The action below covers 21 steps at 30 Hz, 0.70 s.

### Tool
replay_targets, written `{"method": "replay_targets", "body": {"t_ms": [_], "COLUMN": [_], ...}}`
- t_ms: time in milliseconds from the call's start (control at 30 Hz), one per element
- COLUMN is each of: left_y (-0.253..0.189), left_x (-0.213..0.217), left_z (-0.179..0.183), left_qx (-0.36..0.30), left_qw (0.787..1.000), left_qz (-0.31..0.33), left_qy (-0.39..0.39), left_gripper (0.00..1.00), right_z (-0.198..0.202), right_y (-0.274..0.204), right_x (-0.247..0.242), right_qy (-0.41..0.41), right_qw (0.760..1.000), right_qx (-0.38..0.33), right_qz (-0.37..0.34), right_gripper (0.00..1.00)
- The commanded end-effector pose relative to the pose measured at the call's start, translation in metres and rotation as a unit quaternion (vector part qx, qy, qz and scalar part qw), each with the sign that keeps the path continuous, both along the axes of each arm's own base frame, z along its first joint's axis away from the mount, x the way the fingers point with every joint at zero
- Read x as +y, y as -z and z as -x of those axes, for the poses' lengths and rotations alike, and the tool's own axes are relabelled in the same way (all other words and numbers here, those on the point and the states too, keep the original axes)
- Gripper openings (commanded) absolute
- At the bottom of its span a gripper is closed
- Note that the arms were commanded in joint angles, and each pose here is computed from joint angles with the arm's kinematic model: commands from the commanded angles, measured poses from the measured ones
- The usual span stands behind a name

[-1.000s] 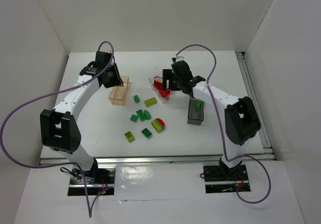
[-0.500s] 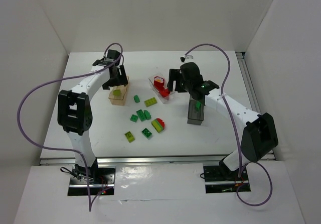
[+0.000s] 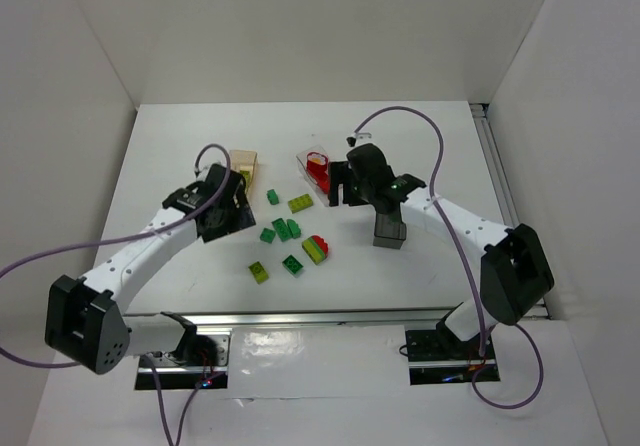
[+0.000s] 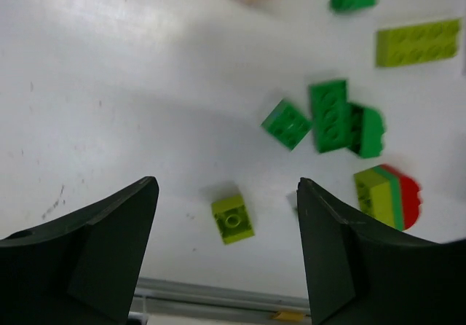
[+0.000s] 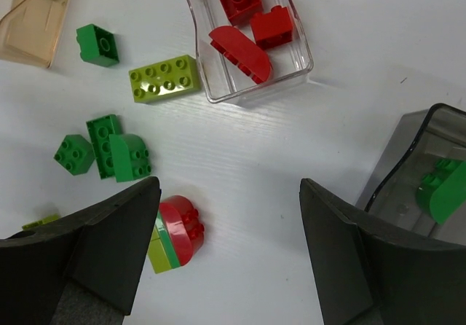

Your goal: Sort the legos into containers by color

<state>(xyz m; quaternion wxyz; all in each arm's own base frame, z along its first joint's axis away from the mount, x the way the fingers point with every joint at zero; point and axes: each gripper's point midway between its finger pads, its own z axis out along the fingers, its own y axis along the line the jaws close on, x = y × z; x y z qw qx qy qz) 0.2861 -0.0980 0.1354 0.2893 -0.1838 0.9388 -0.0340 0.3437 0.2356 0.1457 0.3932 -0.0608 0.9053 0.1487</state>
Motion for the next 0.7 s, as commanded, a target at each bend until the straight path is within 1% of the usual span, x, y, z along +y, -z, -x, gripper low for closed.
{"method": "replay_targets", "body": {"t_ms": [0,33,100,133,300,333,467,600,633,667], "left_y": [0.029,0.034,0.050,0.056,0.090,0.099,0.102,0.109,0.109,0.112], "left_x": [-0.003,-0.008,-0.016,-0.016,-0.029,-0.028,-0.040,-0.040,-0.042,-0.042], "left_z": [0.035,0.041,0.055,0.058,0.074,0.076,0.070,0.070,0.069,0.070], "left_qx": [0.030,0.038,0.060,0.066,0.117,0.129,0.119,0.127,0.127,0.131], "left_qw": [0.997,0.995,0.994,0.992,0.987,0.985,0.987,0.986,0.986,0.985], "left_qz": [0.036,0.050,0.049,0.044,0.013,-0.003,0.003,-0.005,0.002,-0.001], "left_qy": [-0.066,-0.080,-0.080,-0.100,-0.108,-0.111,-0.112,-0.112,-0.111,-0.111], "left_gripper": [0.85,0.85,0.85,0.85,0.85,0.85,0.84,0.76,0.74,0.70], "right_z": [0.003,0.003,0.005,0.007,0.008,0.010,0.012,0.013,0.013,0.013], "right_y": [-0.025,-0.025,-0.025,-0.026,-0.027,-0.030,-0.030,-0.026,-0.026,-0.026], "right_x": [0.001,0.001,0.005,0.003,0.000,-0.001,-0.003,-0.005,-0.005,-0.005], "right_qy": [0.005,0.005,0.000,0.000,0.004,0.004,0.004,0.008,0.008,0.008], "right_qw": [0.999,0.999,0.999,0.999,0.999,0.999,0.999,0.999,0.999,0.999], "right_qx": [-0.029,-0.029,-0.029,-0.028,-0.030,-0.031,-0.032,-0.030,-0.030,-0.030], "right_qz": [-0.019,-0.019,-0.019,-0.018,-0.017,-0.017,-0.017,-0.012,-0.012,-0.012], "right_gripper": [0.84,0.84,0.84,0.84,0.84,0.84,0.84,0.84,0.84,0.84]}}
